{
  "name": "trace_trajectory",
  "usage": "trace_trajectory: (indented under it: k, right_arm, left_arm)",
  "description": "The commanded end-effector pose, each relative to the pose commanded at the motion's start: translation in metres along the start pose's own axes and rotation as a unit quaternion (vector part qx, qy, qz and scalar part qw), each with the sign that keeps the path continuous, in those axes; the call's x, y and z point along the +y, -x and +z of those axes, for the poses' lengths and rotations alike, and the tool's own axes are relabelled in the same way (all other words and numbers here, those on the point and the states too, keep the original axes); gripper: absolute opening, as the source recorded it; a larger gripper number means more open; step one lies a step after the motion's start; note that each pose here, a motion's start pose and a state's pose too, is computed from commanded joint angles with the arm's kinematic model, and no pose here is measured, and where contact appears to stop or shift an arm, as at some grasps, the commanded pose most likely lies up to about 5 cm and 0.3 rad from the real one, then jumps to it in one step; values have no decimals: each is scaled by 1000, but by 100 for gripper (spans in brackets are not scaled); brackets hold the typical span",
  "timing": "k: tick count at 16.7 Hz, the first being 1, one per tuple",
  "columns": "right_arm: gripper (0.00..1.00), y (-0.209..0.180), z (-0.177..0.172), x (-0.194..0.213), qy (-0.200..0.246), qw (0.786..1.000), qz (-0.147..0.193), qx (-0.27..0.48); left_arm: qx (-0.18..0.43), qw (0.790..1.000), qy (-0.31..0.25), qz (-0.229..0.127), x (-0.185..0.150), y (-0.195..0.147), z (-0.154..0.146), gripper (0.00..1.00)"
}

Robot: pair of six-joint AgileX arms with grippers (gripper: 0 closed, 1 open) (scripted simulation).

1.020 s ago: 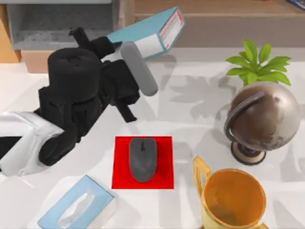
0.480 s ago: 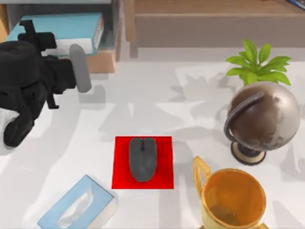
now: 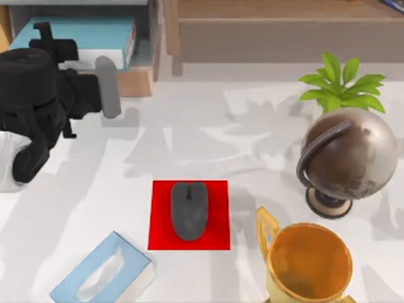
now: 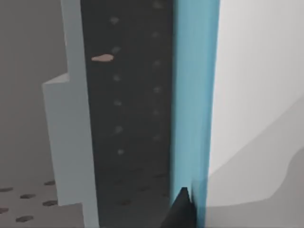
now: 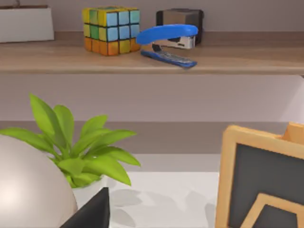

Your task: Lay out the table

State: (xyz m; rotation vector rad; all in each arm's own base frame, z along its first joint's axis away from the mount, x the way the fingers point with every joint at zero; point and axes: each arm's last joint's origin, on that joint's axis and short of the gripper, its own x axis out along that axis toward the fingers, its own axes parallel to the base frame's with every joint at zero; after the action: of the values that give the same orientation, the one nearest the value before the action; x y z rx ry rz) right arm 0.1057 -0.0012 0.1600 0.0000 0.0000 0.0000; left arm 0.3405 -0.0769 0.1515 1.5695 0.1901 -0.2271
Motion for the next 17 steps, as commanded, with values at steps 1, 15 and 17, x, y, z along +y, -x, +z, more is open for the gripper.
trace_trajectory:
  k: [1,15,17]
  right_arm:
    - [100,0,0,0,0,1000,0,0]
    - [100,0,0,0,0,1000,0,0]
    - [100,0,0,0,0,1000,0,0]
  left_arm:
    - [0,1000,0,1,1,-1,0,0]
    - [2,1000,1,1,4,-31,-1,23]
    - [2,1000,1,1,4,-31,-1,38]
